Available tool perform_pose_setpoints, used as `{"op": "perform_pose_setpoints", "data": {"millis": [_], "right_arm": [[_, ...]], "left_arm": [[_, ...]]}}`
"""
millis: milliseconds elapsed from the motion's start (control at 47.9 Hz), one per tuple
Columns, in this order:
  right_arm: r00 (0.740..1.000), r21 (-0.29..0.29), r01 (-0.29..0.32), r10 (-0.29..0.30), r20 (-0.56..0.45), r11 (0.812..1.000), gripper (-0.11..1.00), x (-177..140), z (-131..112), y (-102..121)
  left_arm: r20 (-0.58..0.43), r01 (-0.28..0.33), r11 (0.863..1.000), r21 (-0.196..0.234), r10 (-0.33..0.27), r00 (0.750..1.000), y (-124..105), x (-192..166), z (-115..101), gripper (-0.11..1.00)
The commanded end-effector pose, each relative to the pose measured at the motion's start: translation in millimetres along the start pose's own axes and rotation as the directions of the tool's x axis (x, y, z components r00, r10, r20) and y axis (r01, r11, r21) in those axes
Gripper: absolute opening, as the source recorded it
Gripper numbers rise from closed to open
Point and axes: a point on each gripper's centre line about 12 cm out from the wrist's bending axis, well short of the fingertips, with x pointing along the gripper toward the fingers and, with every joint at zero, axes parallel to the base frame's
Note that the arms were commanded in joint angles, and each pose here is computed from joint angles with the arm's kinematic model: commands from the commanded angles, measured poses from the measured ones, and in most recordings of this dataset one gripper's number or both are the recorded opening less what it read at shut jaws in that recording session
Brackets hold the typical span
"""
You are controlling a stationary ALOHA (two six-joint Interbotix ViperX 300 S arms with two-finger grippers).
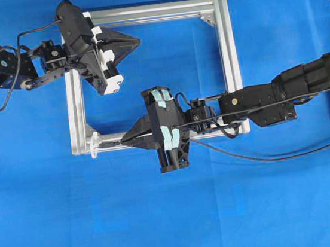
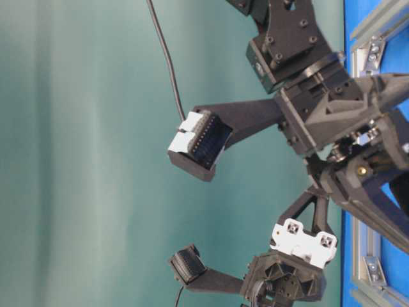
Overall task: Insert the wire through the string loop located on the left side.
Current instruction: 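Push the USB plug through the white loop with the right gripper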
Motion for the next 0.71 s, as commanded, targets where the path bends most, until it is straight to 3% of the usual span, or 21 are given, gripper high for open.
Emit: {"op": "perform_pose_setpoints", "data": {"millis": [0,688], "right_arm": [[0.999,0.001,-0.006,0.006,0.043,1.0,0.0,-4.7,16.1,2.5],[0.999,0.001,-0.006,0.006,0.043,1.0,0.0,-4.4,15.7,2.4]], "left_arm": [[0.05,0.007,1.0,0.0,-0.007,0.999,-1.8,-2.5,16.7,0.0],[0.049,0.006,1.0,0.001,-0.006,0.999,-1.8,-2.3,16.2,0.0]]}}
